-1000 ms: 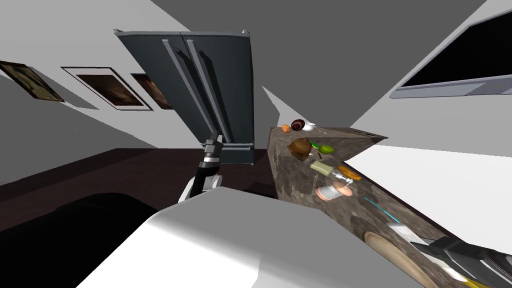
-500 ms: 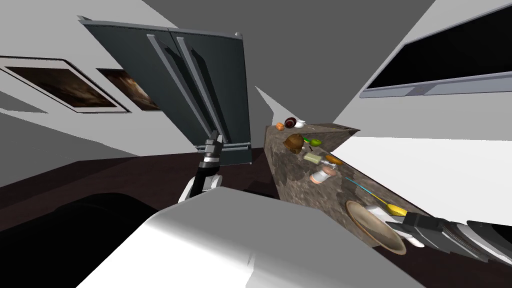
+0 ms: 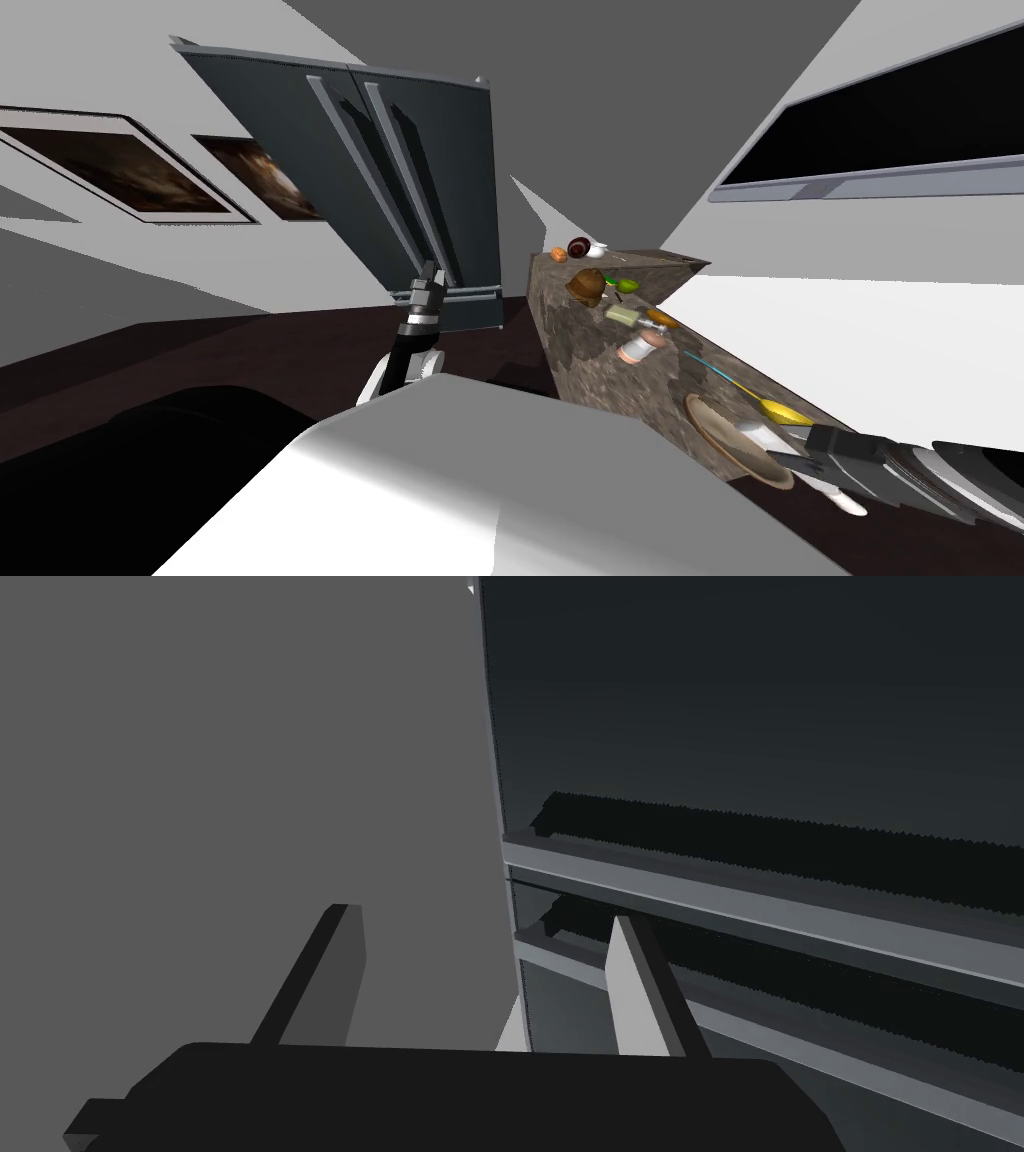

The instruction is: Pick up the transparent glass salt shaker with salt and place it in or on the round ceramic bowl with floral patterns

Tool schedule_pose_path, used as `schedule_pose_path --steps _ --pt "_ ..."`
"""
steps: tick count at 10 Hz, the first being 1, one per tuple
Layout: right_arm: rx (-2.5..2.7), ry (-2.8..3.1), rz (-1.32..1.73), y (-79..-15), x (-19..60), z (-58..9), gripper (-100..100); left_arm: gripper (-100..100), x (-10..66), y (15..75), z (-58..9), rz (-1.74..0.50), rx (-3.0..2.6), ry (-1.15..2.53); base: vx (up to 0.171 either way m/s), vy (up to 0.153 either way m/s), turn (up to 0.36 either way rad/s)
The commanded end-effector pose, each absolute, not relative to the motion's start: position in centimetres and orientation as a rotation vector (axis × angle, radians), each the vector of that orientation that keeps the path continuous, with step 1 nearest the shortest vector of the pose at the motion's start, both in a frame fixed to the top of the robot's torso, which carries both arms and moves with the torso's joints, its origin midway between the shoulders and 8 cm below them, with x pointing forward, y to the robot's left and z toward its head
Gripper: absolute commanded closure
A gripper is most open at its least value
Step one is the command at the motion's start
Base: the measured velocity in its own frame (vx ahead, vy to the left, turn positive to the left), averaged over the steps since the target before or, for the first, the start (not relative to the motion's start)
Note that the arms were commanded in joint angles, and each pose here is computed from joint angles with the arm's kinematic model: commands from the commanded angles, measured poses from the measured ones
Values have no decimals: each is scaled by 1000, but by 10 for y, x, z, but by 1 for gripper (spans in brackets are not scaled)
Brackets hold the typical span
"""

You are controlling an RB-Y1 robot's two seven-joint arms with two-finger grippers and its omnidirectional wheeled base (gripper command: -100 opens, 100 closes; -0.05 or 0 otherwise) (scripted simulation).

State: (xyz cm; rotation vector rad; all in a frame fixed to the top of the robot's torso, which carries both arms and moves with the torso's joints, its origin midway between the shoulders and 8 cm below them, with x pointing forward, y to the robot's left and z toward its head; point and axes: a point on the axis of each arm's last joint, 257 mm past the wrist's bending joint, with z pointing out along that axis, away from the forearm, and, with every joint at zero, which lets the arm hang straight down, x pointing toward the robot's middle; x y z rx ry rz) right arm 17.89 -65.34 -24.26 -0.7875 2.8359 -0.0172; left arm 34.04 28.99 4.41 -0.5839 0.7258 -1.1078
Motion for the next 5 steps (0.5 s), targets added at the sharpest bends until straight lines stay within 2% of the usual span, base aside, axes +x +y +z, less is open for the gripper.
schedule_pose_path --steps 1,2,3,5 --pt "-788 2836 -17 -653 179 -243 -100 0 340 290 44 -1108 -584 726 0 0 0" --pt "-788 2837 -16 -653 179 -243 0 0 340 290 44 -1108 -584 726 0 0 0" --pt "-805 2829 -13 -650 192 -232 -100 0 340 290 44 -1108 -584 726 -21 -10 -105" --pt "-832 2818 -10 -645 211 -216 -100 0 340 290 44 -1108 -584 726 -37 -17 -122"
